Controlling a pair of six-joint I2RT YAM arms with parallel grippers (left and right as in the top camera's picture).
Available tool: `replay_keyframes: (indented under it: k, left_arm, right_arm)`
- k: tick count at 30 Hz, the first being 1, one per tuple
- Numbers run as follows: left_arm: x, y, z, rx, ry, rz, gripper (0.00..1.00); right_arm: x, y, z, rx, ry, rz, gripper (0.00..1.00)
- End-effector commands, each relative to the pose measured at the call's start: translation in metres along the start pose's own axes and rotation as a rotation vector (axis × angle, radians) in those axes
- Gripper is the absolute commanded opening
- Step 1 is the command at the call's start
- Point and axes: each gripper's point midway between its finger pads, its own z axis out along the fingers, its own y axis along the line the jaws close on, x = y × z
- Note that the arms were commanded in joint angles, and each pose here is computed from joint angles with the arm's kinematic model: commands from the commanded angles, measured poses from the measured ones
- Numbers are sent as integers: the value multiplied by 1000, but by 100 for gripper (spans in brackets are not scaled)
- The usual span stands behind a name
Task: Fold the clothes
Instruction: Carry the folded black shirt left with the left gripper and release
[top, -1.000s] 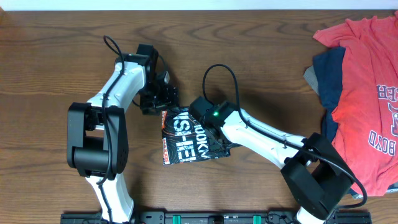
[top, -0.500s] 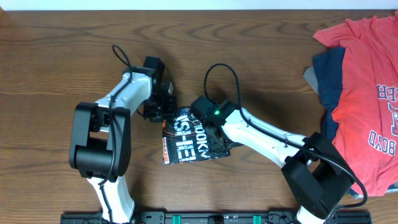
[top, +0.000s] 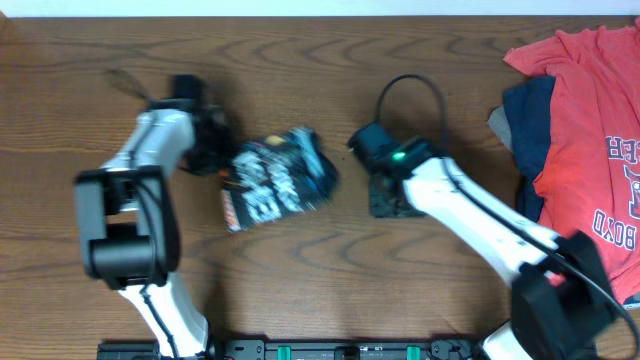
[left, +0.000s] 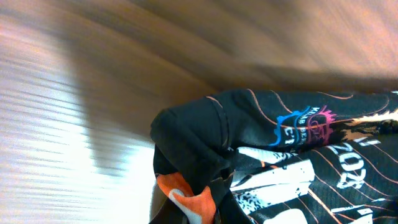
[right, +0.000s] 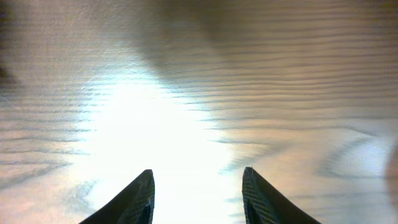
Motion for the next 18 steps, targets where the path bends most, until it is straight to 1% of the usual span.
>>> replay_keyframes:
  k: [1,4,8,9,10,11,12,13,15,18]
  left_arm:
    - [-41,64,-19,-52,-106,-245,6]
    - [-62,121,-36,-53,-186,-385,6]
    - [-62,192,-54,-58,-231,-615,6]
    - [-60,206,-59,-45,-237,-674,14]
    - [-58,217,-62,-28,-242,-710,25]
    - [-56,226,-66,-2,-247,-740,45]
    - [-55,234,-69,18,-252,-774,59]
    - [-54,239,-71,40,-254,-810,67]
    - [-51,247,-76,104,-253,-865,78]
    - [-52,244,-85,185,-260,-878,84]
  right_arm:
    - [-6,-14,-16,-8,-30,-2,45]
    - [-5,-25,-21,-2,-26,21,45]
    - [-5,-31,-22,4,-17,34,46]
    - [-5,-32,-22,5,-17,36,46]
    - [-5,-32,-22,4,-18,38,46]
    - [-6,-31,-22,2,-21,38,47]
    - [-7,-31,-22,1,-23,40,48]
    - [-8,-32,-22,0,-25,42,49]
    - [-9,-34,-22,0,-26,52,48]
    - [-10,-37,-21,4,-20,54,49]
